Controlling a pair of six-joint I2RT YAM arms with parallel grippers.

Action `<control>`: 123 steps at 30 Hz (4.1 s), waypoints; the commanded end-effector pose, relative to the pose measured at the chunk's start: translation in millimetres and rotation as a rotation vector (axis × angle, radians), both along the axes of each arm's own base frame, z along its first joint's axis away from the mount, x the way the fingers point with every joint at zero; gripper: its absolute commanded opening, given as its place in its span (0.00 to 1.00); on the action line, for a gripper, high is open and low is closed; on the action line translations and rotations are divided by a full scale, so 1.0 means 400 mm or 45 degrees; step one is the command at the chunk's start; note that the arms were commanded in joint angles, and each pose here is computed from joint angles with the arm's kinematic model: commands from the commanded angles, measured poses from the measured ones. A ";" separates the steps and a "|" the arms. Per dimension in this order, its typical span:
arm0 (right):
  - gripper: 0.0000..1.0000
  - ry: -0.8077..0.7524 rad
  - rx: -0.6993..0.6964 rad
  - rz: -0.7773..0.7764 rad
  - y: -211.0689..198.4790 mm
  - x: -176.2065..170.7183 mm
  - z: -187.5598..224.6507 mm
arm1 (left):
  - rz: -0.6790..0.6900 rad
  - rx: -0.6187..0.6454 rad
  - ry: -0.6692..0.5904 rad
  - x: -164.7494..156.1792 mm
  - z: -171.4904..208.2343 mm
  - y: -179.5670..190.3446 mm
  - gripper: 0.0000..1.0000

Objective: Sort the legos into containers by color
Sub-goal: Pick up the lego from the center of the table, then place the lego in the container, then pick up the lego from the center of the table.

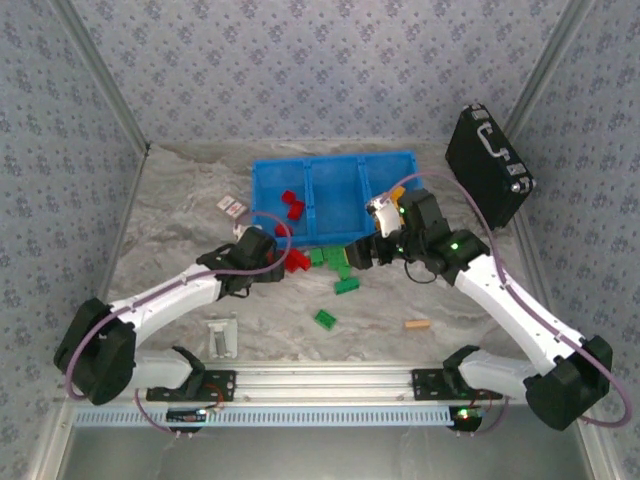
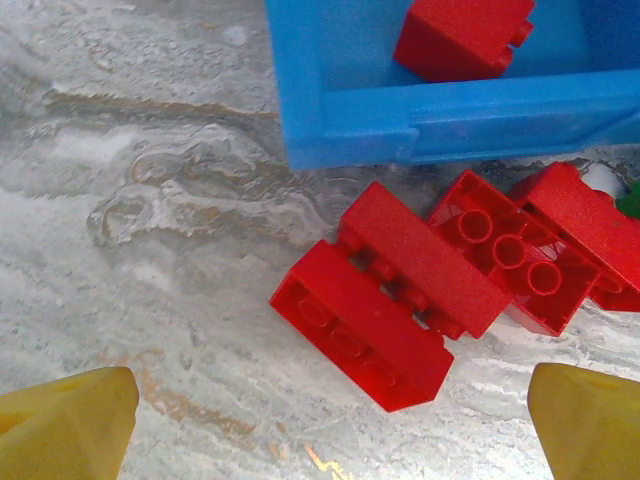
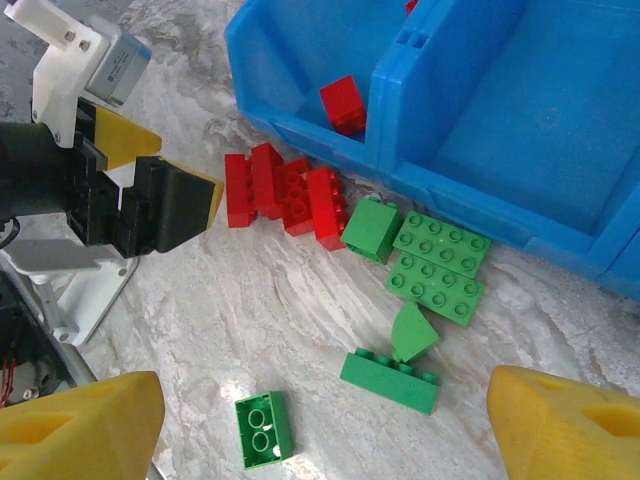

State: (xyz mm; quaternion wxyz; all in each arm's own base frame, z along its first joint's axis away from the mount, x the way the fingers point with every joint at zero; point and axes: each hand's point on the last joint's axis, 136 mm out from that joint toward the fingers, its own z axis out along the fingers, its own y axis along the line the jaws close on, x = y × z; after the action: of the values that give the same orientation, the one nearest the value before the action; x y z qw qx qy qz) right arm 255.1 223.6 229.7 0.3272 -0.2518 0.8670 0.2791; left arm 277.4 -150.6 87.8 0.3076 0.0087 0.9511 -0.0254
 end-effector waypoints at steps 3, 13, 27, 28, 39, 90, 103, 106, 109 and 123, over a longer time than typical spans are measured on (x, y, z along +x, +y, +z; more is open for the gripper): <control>0.86 -0.041 -0.007 -0.006 0.016 0.021 0.027 | -0.136 0.106 0.025 0.016 -0.036 -0.008 1.00; 0.86 -0.029 -0.032 0.004 0.040 0.045 0.017 | -0.330 0.148 0.004 0.015 -0.067 -0.014 1.00; 0.86 -0.023 -0.068 0.022 0.072 0.096 -0.003 | -0.414 0.215 0.065 0.064 -0.131 -0.057 0.93; 0.86 -0.020 -0.068 0.021 0.072 0.098 -0.005 | -0.411 0.217 0.065 0.065 -0.134 -0.057 0.92; 0.86 -0.015 -0.076 0.010 0.065 0.109 -0.013 | -0.398 0.248 0.072 0.080 -0.144 -0.056 0.82; 0.86 -0.017 -0.055 -0.054 0.009 0.102 -0.022 | -0.366 0.094 -0.222 0.307 0.203 -0.134 1.00; 0.87 -0.018 -0.068 -0.063 0.032 0.110 -0.012 | -0.592 0.063 -0.324 0.019 0.205 -0.084 1.00; 0.86 -0.036 -0.087 -0.079 0.027 0.123 -0.001 | -0.540 0.105 -0.263 0.003 0.140 -0.051 1.00; 0.87 -0.032 -0.105 -0.080 0.027 0.129 -0.006 | -0.525 0.113 -0.228 -0.011 0.094 -0.039 1.00; 0.86 -0.045 -0.111 -0.070 0.058 0.197 -0.001 | -0.499 0.131 -0.135 0.037 -0.011 -0.073 1.00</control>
State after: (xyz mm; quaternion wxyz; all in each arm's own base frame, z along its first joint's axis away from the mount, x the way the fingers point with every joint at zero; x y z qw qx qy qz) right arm 327.1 247.5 219.5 0.3266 -0.2435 0.8836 0.2309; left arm 277.4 -168.0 74.4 0.3282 0.2218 0.9179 -0.0253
